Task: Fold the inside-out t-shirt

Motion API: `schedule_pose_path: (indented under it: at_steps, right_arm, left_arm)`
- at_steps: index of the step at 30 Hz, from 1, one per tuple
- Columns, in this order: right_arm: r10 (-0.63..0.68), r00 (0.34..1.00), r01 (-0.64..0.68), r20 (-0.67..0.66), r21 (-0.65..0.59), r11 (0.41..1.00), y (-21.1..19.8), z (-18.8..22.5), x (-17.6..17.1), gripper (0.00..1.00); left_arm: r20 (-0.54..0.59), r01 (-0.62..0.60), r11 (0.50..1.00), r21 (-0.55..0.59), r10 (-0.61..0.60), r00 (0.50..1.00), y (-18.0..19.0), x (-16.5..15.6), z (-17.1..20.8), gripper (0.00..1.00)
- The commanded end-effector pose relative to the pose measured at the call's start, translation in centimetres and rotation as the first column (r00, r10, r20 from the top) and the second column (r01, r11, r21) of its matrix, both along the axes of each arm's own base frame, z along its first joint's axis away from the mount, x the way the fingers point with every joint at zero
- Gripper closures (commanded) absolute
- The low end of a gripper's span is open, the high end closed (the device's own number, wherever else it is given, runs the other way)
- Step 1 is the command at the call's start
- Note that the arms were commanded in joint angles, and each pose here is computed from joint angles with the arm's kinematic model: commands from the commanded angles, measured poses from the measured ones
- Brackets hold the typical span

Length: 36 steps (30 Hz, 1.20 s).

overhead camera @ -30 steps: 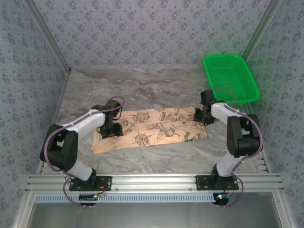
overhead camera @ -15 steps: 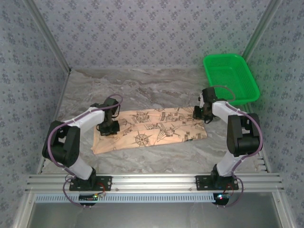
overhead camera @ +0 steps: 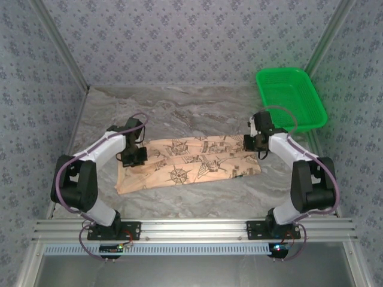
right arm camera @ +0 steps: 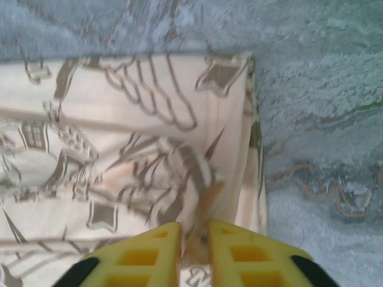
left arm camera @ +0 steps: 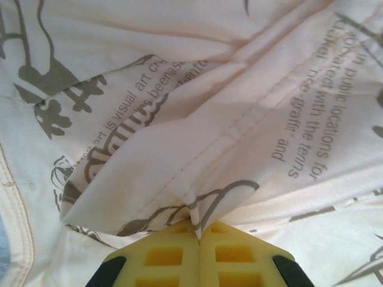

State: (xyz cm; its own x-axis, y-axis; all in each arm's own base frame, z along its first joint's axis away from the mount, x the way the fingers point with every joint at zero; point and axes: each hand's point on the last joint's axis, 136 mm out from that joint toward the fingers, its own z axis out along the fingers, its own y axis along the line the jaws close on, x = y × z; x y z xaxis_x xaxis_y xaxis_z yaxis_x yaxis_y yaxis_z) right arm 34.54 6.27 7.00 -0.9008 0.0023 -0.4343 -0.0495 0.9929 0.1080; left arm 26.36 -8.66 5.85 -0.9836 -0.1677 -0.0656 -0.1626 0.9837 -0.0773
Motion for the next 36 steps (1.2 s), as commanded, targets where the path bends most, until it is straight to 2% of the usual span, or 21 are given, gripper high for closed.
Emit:
schedule_pose_path:
  at_steps: [1,4,8,12,16,20,25,29,31,36]
  right_arm:
    - [-0.137,0.987,0.131,-0.083,-0.078,0.988,-2.3,-2.6,-3.2,0.74]
    - [-0.193,0.98,0.191,-0.052,-0.049,0.98,-2.6,-1.8,-3.2,0.71]
    - [-0.194,0.981,0.195,-0.013,0.025,0.981,-1.9,0.9,-1.8,0.68]
    - [-0.139,0.99,0.139,-0.01,0.056,0.989,-1.6,1.8,0.4,0.56]
    - [-0.079,0.996,0.082,-0.031,0.113,0.99,-0.6,0.6,1.8,0.55]
    - [-0.039,0.998,0.048,-0.057,0.167,0.985,0.6,-0.4,2.1,0.63]
    - [-0.045,0.994,0.058,-0.101,0.13,0.99,0.1,-1.6,2.0,0.67]
    - [-0.026,0.995,0.039,-0.095,0.14,0.989,0.3,-1.2,1.8,0.86]
    - [-0.014,0.996,0.027,-0.09,0.149,0.988,0.5,-0.6,1.5,0.99]
    - [-0.045,0.994,0.056,-0.095,0.119,0.991,-0.3,0.4,0.2,1.0]
  left_arm:
    - [-0.048,0.024,0.999,-0.034,-0.025,0.999,-0.2,-1.7,0.7,1.0]
    - [-0.076,0.022,0.998,-0.054,-0.026,0.997,-0.3,-3.0,0.2,1.0]
    - [-0.089,0.035,0.998,-0.045,-0.039,0.995,0.2,-3.7,0.0,0.99]
    - [-0.075,0.033,0.998,-0.054,-0.037,0.996,0.3,-3.5,0.3,0.99]
    - [-0.065,0.035,0.997,-0.064,-0.039,0.997,0.1,-3.2,0.6,0.99]
    - [-0.06,0.031,0.997,-0.065,-0.035,0.998,0.2,-3.3,0.7,0.99]
    - [-0.054,0.02,0.997,-0.068,-0.024,0.998,0.4,-3.2,0.7,0.99]
    - [-0.059,0.017,0.998,-0.067,-0.021,0.998,0.6,-3.3,0.6,0.99]
    - [-0.059,0.015,0.998,-0.068,-0.019,0.998,0.6,-3.3,0.7,0.99]
    - [-0.067,0.01,0.996,-0.092,-0.016,0.998,0.5,-3.5,0.9,0.99]
